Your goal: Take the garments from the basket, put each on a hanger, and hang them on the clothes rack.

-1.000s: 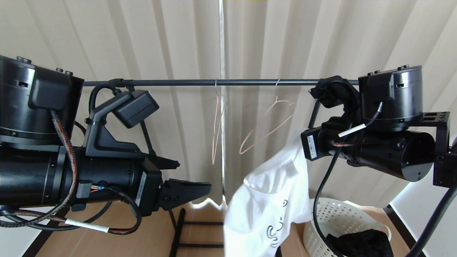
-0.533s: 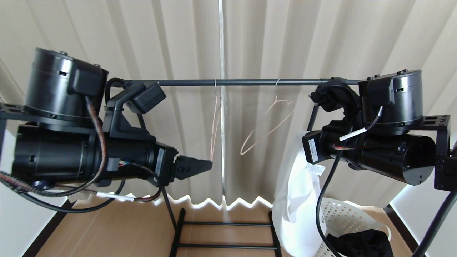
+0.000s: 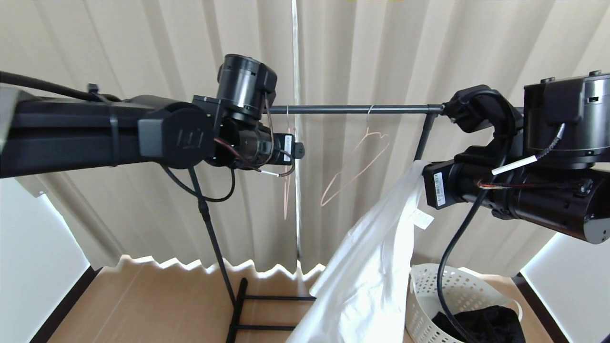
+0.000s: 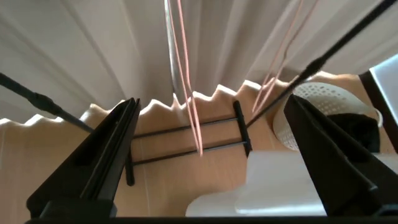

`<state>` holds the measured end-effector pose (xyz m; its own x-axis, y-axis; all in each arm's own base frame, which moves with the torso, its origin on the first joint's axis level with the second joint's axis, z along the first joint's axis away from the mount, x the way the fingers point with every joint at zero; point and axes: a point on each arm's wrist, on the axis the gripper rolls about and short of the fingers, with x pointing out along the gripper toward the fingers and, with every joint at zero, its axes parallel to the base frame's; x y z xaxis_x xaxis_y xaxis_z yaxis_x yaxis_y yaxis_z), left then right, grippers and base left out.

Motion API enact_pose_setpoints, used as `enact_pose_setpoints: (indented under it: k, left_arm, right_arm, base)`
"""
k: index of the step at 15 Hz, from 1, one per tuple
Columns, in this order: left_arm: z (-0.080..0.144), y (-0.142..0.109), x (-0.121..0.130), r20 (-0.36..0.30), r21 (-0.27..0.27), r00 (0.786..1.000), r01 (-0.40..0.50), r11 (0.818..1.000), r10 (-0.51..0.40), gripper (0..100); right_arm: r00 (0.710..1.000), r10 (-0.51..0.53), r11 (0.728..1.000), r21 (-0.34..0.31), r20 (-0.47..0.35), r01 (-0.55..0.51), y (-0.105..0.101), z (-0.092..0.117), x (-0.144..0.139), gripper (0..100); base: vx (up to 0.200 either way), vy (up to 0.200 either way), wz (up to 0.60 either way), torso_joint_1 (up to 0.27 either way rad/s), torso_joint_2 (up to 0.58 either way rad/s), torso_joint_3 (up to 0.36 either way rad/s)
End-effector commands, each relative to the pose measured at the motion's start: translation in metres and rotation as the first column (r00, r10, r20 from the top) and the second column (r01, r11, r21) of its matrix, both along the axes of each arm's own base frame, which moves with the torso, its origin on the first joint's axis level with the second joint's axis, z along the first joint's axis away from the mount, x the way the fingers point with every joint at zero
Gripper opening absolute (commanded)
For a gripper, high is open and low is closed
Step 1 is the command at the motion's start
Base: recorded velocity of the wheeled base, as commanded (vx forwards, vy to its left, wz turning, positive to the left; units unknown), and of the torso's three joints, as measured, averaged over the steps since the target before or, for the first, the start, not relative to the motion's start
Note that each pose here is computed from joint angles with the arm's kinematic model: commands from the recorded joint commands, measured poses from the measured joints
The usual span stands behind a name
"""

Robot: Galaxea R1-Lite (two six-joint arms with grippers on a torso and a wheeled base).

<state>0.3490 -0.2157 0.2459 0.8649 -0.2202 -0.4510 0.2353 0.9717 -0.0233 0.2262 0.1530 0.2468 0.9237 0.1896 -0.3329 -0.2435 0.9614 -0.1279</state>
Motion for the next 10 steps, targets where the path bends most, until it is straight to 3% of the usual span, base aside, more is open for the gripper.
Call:
enact_pose_setpoints:
  k: [1, 4, 10]
  left_arm:
    - [-0.040, -0.023, 0.045, -0.041, 0.048, 0.998, -0.044, 0.998, 0.046, 100]
    - [-0.056, -0.017, 0.063, -0.059, 0.089, 0.995, -0.071, 0.994, 0.076, 100]
    - [-0.086, -0.014, 0.089, -0.019, 0.084, 0.995, -0.093, 0.992, 0.095, 100]
  right_arm:
    - [1.000, -0.002, 1.000, 0.013, 0.022, 0.002, -0.004, 0.007, -0.005, 0]
    - [0.999, -0.003, 1.000, 0.019, 0.034, 0.002, -0.008, 0.011, -0.008, 0]
    - [0.999, 0.003, 1.000, 0.008, 0.042, -0.003, -0.008, 0.011, -0.008, 0]
  base:
    - [0.000, 0.000, 0.00, 0.000, 0.00, 0.000]
    - [0.000, 0.000, 0.00, 0.000, 0.00, 0.000]
    - [0.000, 0.000, 0.00, 0.000, 0.00, 0.000]
